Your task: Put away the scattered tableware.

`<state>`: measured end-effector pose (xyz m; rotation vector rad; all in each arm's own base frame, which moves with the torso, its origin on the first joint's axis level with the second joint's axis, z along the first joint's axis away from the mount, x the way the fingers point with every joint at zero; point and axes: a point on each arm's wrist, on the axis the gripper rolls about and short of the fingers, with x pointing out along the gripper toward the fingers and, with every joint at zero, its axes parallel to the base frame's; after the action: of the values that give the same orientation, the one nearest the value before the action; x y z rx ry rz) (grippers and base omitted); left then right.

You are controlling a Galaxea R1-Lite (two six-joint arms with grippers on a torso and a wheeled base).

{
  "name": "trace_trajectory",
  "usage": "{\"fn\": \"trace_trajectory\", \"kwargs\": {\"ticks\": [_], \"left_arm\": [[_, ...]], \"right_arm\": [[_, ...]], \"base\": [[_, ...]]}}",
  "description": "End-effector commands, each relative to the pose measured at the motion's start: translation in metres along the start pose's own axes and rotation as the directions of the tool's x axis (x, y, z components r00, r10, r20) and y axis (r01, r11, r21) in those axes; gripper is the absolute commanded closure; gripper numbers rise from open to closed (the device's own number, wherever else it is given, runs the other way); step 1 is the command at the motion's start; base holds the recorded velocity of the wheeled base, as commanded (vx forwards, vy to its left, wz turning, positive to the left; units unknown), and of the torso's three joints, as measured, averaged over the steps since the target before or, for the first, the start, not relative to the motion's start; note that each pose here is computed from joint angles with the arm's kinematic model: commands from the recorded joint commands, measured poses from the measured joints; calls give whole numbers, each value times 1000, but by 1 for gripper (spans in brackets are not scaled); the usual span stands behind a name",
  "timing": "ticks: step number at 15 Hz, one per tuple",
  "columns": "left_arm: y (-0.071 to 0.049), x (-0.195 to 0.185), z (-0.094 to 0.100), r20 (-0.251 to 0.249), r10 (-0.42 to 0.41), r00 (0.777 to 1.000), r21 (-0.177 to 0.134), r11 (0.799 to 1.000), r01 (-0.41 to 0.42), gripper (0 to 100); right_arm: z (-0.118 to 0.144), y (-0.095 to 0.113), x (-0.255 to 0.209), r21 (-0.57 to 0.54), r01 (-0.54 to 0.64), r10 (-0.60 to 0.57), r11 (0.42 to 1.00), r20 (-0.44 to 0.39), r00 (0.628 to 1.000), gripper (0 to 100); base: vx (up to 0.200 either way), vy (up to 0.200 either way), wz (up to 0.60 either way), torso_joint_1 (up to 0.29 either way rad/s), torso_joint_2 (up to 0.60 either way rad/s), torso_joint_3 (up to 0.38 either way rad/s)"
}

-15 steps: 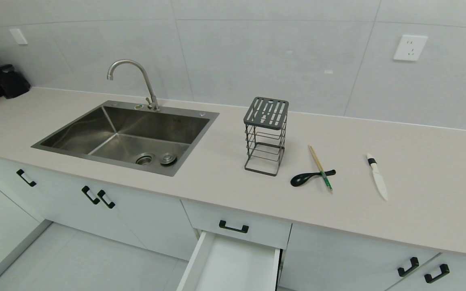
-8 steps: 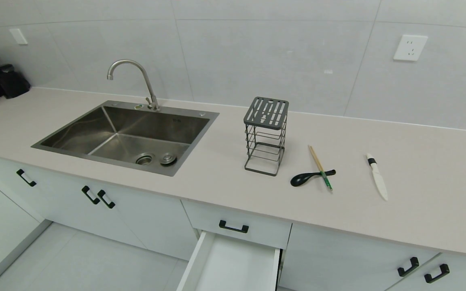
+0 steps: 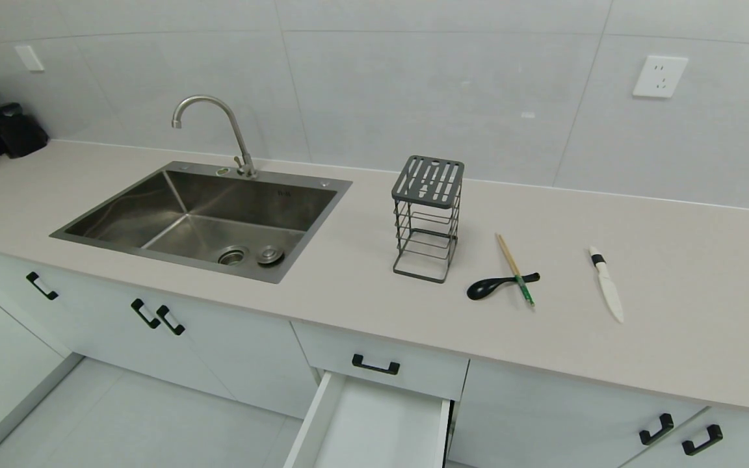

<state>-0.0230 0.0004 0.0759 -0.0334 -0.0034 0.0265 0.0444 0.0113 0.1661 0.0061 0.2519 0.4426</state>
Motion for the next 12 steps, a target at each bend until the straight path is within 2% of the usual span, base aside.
{"fn": "trace_trajectory", "kwargs": {"ticks": [1,3,9,11,12], "left_arm": [[0,0,0,-1,1,1000,0,1000,-1,0],[0,0,0,-1,1,1000,0,1000,-1,0],[0,0,0,-1,1,1000,0,1000,-1,0],[0,0,0,-1,1,1000,0,1000,-1,0],[0,0,0,-1,1,1000,0,1000,-1,0]], "right_arm": [[15,-18,47,15,-49,51,999,-187,981,0],[24,-28,73,35,-48,55,998,-238,970,0],[33,-53,148,-11,-63,58,998,-257,965,0],[35,-55,168,-40,-71,58,997,-272,961,0],[39,-48,187,-56,-103,83,993,-283,956,0]], "base": [[0,0,0,0,0,0],[0,0,0,0,0,0],[0,0,0,0,0,0],[0,0,0,0,0,0],[0,0,0,0,0,0]]}}
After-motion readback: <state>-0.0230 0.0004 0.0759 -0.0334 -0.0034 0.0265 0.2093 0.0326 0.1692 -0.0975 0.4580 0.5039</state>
